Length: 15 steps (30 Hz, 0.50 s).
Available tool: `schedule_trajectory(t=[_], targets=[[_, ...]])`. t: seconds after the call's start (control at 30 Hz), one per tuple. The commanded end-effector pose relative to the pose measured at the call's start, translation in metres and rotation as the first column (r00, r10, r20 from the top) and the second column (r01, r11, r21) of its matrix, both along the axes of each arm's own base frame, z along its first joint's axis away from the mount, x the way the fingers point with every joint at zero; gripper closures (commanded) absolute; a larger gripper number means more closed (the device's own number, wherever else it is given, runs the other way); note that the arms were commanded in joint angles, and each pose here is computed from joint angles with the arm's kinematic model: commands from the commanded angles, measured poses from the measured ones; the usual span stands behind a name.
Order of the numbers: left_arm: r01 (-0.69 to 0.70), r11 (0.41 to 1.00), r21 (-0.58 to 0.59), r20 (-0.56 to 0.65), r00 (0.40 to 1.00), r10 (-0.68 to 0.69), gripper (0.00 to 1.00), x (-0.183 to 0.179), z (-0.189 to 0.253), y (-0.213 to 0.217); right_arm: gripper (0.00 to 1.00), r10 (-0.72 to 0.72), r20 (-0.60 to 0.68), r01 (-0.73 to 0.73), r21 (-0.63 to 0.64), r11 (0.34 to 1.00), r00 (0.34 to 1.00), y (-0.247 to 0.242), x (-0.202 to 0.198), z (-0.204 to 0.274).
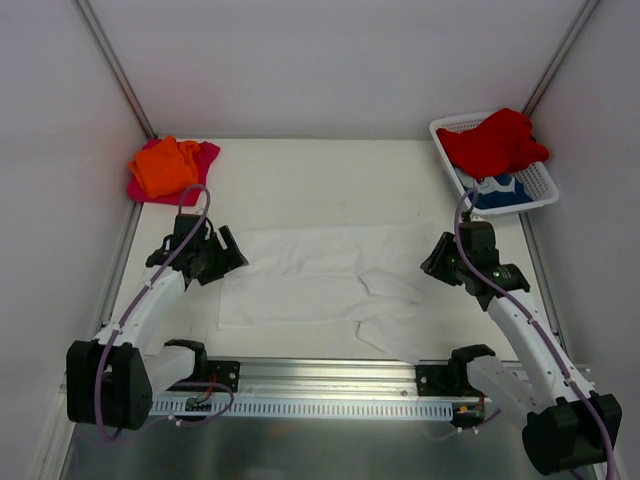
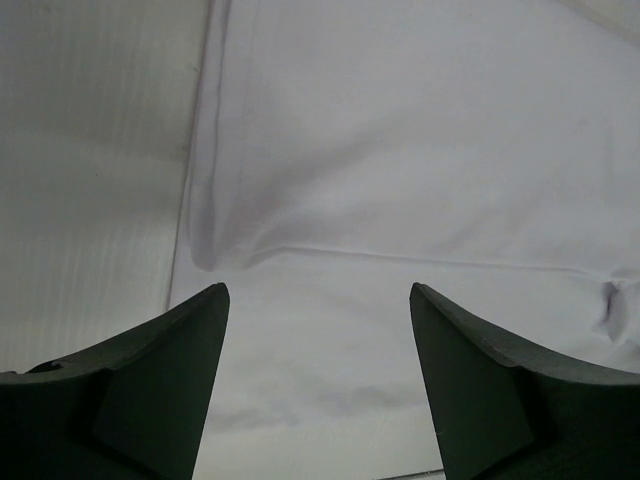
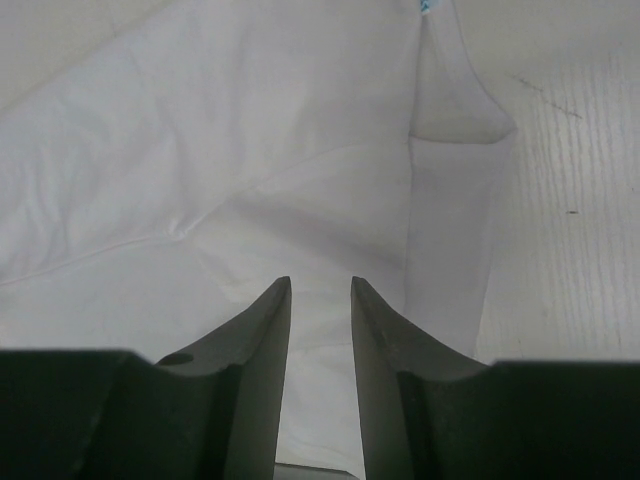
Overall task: Fold and stack the t-shirts
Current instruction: Fold the flattened tshirt in 1/3 of the way
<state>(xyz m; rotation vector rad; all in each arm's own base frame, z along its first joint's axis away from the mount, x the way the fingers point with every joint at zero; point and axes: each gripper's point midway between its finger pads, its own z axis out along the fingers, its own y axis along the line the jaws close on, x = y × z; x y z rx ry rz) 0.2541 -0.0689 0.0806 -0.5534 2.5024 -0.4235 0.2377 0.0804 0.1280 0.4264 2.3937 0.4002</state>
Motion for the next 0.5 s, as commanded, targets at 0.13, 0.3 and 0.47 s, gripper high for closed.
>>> schedule_trajectory(t=[0.13,0.3,0.47], targets=[[-0.007,0.999,-0.037,-0.085,0.996,0.004,0.27,-0.041,-0.027,-0.005,0.66,-0.001,-0.072,-0.009,-0.135,0.991,0.997,-0.019,-0.032,-0.025],[-0.034,0.999,-0.036,-0.113,0.993,0.029,0.27,-0.057,-0.033,-0.009,0.66,0.005,-0.102,-0.021,-0.155,0.988,0.995,-0.022,-0.04,-0.033],[-0.066,0.998,-0.008,-0.061,0.996,0.066,0.28,-0.049,-0.022,-0.003,0.66,0.029,-0.11,-0.047,-0.166,0.985,0.994,-0.02,-0.031,-0.038]])
